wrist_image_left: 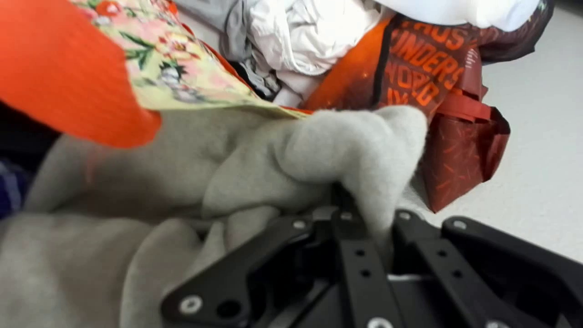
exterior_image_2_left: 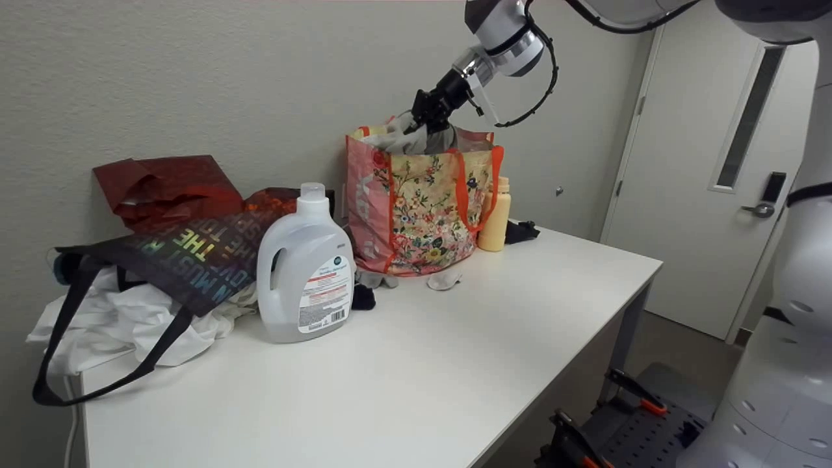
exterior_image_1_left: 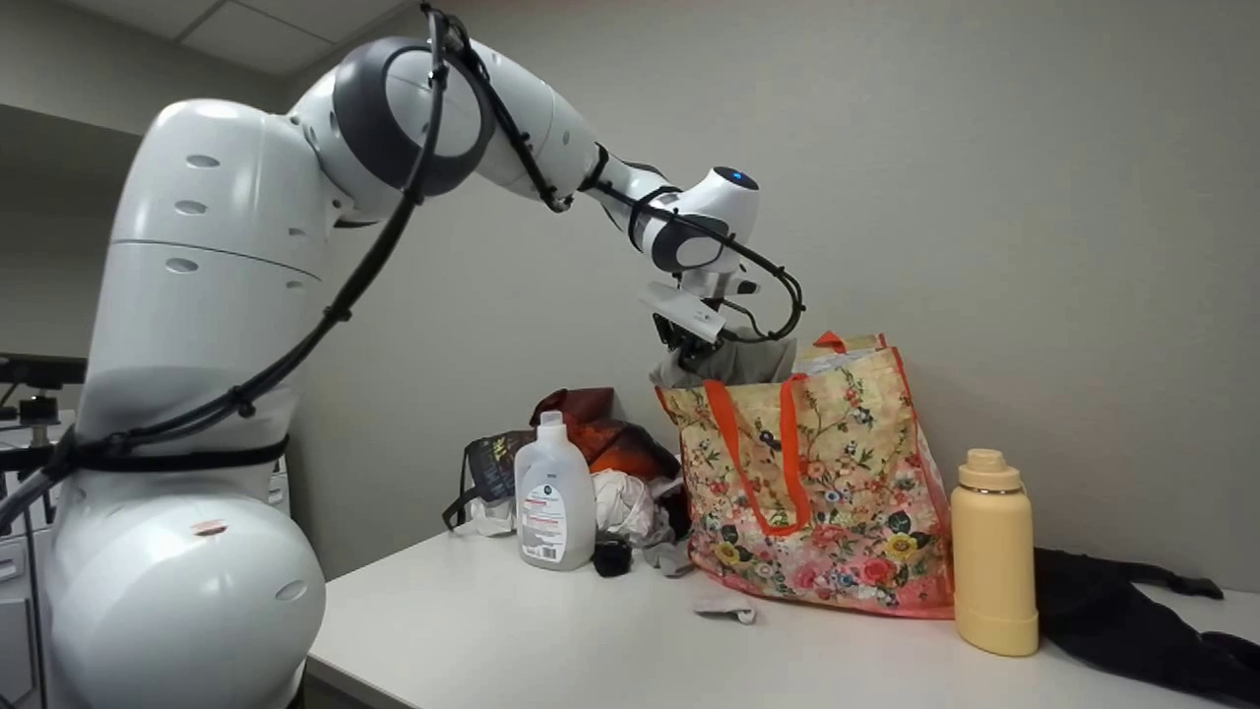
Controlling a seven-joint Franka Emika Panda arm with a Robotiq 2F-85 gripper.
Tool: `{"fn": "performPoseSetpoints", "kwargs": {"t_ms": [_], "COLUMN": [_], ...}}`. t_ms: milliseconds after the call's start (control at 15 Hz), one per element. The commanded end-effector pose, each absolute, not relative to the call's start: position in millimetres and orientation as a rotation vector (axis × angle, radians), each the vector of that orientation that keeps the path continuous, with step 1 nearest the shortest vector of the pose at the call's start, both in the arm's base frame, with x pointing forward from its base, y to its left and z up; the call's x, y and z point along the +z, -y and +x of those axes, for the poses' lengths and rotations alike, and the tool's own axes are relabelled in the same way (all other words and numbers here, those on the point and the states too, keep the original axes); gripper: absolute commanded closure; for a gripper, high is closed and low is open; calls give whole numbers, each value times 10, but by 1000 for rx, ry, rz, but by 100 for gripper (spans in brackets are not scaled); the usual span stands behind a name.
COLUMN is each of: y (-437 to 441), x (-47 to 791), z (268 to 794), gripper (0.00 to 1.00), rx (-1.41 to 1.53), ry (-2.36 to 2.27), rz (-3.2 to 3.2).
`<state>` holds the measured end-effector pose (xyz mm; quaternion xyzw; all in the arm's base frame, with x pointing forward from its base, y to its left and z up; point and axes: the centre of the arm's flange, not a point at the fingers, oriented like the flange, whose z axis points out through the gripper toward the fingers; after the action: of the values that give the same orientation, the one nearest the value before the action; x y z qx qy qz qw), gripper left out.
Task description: Put the cloth on the table in the bag
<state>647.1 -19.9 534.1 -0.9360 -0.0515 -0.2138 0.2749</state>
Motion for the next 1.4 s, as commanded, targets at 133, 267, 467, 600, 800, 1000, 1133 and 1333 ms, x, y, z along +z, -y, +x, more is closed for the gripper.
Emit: {"fn": "performPoseSetpoints", "kwargs": {"t_ms": [133,267,467,600,800,1000,1133,1333], "y": [574,697,796,854,902,943,955,902], "x": [5064,5121,5219,5172,5057,5070,5183,5558], "z": [6462,6536,6641,6693,6719,6743,6763,6750], "gripper": [97,97,97,97,56,34,19,1], "rx": [-521,-563,-631,-631,-588,-597,-611,-614], "ry": [-68,-98,-134,-160,-213,-270,-303,-323], "rz": [-2493,-2464,-2435,-2454,-2465,-2486,-2505,-2536]}}
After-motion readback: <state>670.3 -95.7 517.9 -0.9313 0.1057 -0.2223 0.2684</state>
